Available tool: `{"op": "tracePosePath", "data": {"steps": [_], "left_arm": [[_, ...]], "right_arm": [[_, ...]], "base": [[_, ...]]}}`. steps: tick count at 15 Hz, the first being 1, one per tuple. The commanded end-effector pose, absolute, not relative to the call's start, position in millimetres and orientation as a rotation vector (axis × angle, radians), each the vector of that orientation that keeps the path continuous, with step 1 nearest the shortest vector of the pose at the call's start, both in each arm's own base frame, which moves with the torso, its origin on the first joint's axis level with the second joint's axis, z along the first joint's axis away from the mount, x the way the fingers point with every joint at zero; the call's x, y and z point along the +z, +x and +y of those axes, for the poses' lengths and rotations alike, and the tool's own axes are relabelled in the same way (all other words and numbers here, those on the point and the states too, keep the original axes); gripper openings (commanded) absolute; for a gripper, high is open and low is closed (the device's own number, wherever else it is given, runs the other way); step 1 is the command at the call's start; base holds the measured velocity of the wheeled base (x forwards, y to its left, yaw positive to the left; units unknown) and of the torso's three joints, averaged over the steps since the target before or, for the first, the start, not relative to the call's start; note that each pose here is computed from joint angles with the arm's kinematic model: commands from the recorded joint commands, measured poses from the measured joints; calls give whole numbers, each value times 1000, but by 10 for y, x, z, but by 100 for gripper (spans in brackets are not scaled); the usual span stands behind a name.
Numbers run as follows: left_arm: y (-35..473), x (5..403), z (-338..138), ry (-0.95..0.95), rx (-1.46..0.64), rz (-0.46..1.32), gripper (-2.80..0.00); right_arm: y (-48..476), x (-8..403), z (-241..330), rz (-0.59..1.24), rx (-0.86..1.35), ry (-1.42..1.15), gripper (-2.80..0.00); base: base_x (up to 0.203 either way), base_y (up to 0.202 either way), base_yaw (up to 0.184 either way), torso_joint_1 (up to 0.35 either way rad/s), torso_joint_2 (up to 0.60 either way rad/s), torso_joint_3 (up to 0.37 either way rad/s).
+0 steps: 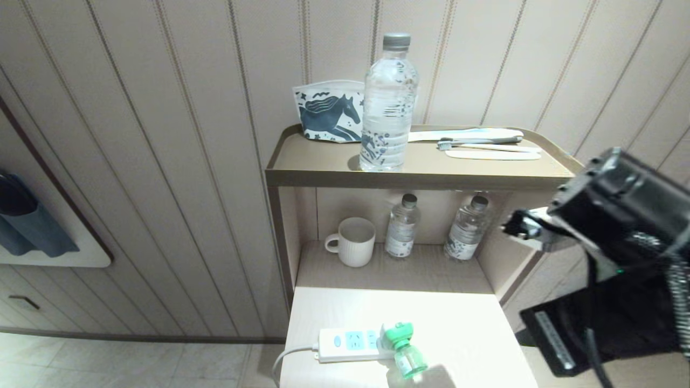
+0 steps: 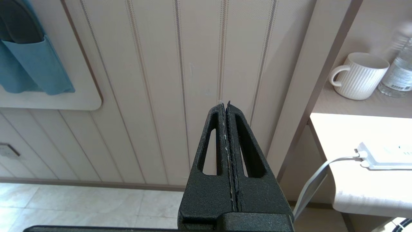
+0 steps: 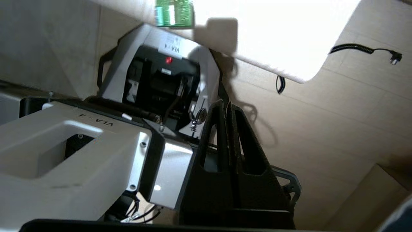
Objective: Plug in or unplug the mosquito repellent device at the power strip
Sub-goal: Hold the socket with your left hand and unplug it with your right hand
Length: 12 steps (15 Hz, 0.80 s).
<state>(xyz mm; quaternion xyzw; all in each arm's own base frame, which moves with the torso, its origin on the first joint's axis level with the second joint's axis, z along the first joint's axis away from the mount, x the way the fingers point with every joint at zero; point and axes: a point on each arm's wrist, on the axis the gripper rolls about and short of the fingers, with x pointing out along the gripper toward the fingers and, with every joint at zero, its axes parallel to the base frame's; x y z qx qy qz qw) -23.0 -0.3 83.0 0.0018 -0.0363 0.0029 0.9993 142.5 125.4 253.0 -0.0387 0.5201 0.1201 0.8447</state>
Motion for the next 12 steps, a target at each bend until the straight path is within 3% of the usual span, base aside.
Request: {"op": "tracePosePath", "data": {"steps": [1,7,12], "left_arm": [[-231,830,-2,3,8,-74,-280],[-231,830,-3,4,6,-74,-280],[-231,830,-3,4,6,-74,-280]], "right_arm": [[974,2698,710,938,191,37,-280],[164,2178,-24,654,-194,287,-280],[-339,1470,-108,450,-339,234,-280]], "base": [[0,0,0,0,0,0],[0,0,0,0,0,0],[0,0,0,0,0,0]]}}
